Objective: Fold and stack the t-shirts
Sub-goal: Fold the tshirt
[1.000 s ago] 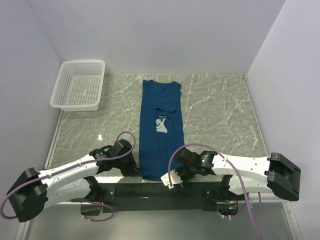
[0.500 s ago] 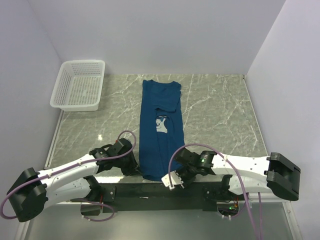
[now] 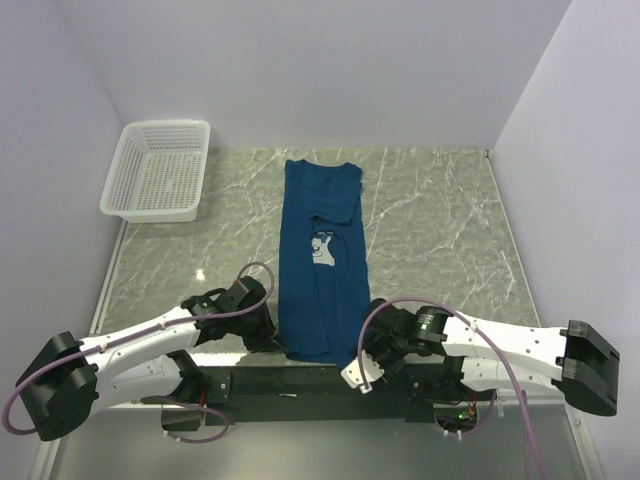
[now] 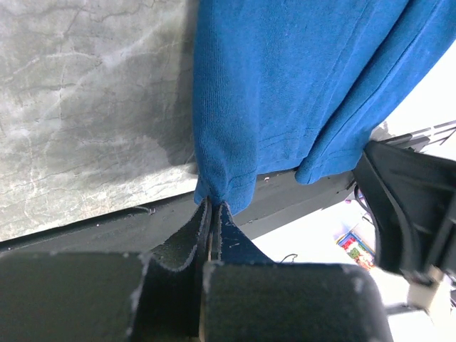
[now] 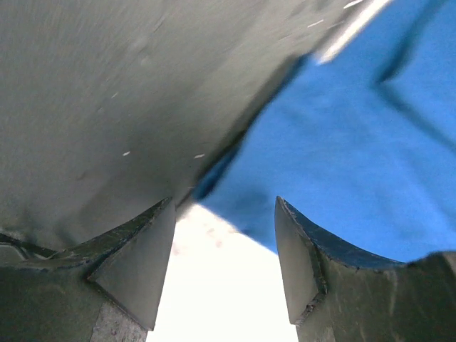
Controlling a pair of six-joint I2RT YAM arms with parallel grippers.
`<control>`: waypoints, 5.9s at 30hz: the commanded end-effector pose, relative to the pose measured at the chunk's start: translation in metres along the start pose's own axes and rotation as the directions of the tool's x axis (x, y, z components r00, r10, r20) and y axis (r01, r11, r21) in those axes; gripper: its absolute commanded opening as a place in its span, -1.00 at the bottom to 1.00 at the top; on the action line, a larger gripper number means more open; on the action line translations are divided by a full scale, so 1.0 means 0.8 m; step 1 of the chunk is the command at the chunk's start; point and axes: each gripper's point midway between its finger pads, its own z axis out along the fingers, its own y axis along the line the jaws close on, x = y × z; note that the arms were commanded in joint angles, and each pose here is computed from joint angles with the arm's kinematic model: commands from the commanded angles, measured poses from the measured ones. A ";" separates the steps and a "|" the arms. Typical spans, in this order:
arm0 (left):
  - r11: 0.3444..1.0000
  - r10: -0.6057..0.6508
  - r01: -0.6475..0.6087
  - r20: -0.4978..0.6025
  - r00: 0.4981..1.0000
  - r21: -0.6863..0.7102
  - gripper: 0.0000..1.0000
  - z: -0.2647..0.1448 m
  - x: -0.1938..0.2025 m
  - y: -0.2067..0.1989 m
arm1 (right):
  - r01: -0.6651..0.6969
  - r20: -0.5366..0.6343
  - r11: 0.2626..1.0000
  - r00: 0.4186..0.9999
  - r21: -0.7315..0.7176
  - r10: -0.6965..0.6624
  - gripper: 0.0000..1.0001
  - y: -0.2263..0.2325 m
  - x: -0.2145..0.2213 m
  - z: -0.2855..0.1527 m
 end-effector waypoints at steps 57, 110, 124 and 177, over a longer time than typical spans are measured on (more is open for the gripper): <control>0.991 0.027 -0.022 -0.031 0.999 0.130 -0.99 -0.005 0.004 -0.040 | -0.056 0.090 0.997 0.995 0.044 0.052 -1.00 -0.030 -0.005 0.001; 0.967 -0.043 -0.015 0.224 0.974 0.253 -0.99 -0.027 -0.358 -0.171 | -0.871 0.477 0.424 0.491 0.249 0.729 -1.00 -0.318 0.176 -0.138; 0.967 -0.044 -0.010 0.205 0.978 0.256 -0.99 -0.017 -0.394 -0.174 | -0.897 0.504 0.342 0.440 0.279 0.743 -1.00 -0.356 0.204 -0.147; 0.974 0.005 -0.055 0.218 0.976 0.222 0.21 -0.033 -0.245 -0.075 | -0.431 0.114 0.804 0.899 0.410 0.424 0.40 -0.228 0.134 -0.086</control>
